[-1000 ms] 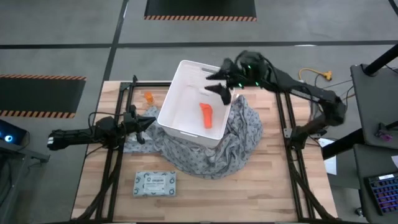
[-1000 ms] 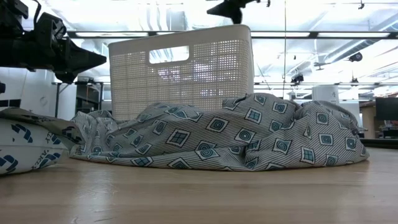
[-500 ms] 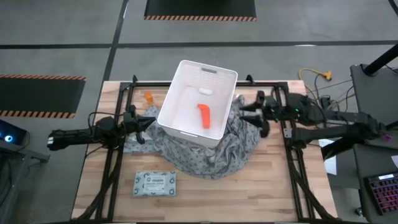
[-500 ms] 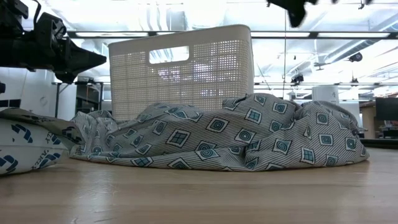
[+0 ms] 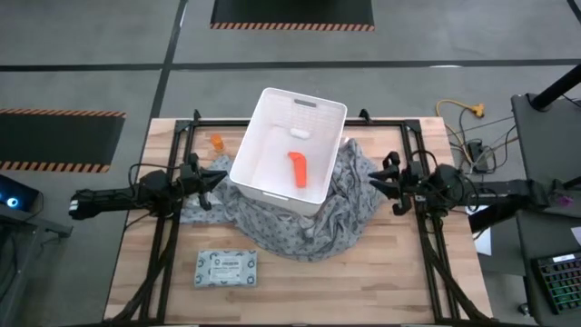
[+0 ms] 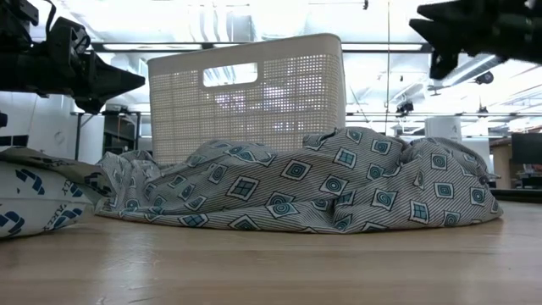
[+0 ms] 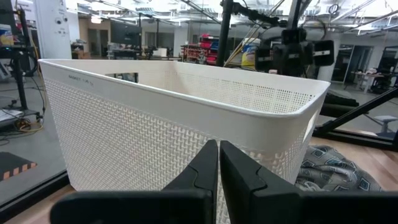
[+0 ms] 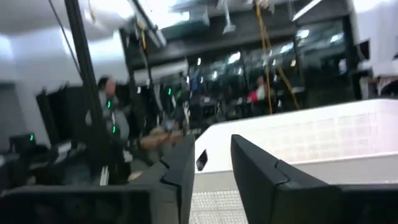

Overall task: Pick & place medical supplies in basket/bin
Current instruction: Put the orange pill bottle into the white bin

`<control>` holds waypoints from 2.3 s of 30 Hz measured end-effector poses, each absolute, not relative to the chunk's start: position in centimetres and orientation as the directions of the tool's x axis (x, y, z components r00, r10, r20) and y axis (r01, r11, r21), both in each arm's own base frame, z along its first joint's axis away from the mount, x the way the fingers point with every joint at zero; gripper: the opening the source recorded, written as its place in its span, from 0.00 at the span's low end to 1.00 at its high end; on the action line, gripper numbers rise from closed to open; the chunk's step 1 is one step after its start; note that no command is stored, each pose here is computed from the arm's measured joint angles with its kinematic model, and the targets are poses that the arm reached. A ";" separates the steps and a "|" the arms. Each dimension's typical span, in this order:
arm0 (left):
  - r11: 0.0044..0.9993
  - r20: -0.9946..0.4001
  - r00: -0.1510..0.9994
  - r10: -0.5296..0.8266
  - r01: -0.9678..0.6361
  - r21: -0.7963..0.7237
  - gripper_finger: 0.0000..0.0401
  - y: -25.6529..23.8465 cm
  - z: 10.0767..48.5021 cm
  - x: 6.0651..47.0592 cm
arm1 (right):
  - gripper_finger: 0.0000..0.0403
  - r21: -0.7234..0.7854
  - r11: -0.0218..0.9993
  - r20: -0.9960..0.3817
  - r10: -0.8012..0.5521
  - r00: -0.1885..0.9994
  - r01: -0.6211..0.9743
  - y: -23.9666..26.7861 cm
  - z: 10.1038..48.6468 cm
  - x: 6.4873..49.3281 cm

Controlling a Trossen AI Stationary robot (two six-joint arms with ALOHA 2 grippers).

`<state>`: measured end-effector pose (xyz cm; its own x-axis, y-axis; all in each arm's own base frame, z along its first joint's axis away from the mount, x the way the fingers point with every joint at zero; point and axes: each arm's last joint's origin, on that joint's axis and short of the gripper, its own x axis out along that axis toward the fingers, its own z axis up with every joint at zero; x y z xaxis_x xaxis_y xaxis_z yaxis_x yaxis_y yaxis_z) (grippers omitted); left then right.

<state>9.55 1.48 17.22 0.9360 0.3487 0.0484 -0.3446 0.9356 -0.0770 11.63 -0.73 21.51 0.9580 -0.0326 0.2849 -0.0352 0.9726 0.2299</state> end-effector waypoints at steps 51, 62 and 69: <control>0.385 -0.443 0.441 0.781 -0.898 -0.215 0.77 9.0 36.0 14.0 | 0.08 0.295 0.953 0.264 -0.152 0.952 0.070 -1.1 19.6 11.4; 0.214 -0.700 0.216 0.681 -0.972 -0.092 0.77 15.9 33.8 15.1 | 0.08 0.348 0.936 0.264 -0.151 0.953 0.052 -1.1 19.6 11.4; 0.177 -0.768 0.228 0.599 -0.973 -0.151 0.77 18.7 32.5 14.7 | 0.08 0.342 0.938 0.264 -0.151 0.953 0.054 -1.1 19.6 11.4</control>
<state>14.69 18.71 32.50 0.2283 0.5986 -0.7678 -0.9725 0.1772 -0.1510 11.45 -1.07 19.61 0.9528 -0.1507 0.2635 0.0538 0.9382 0.3420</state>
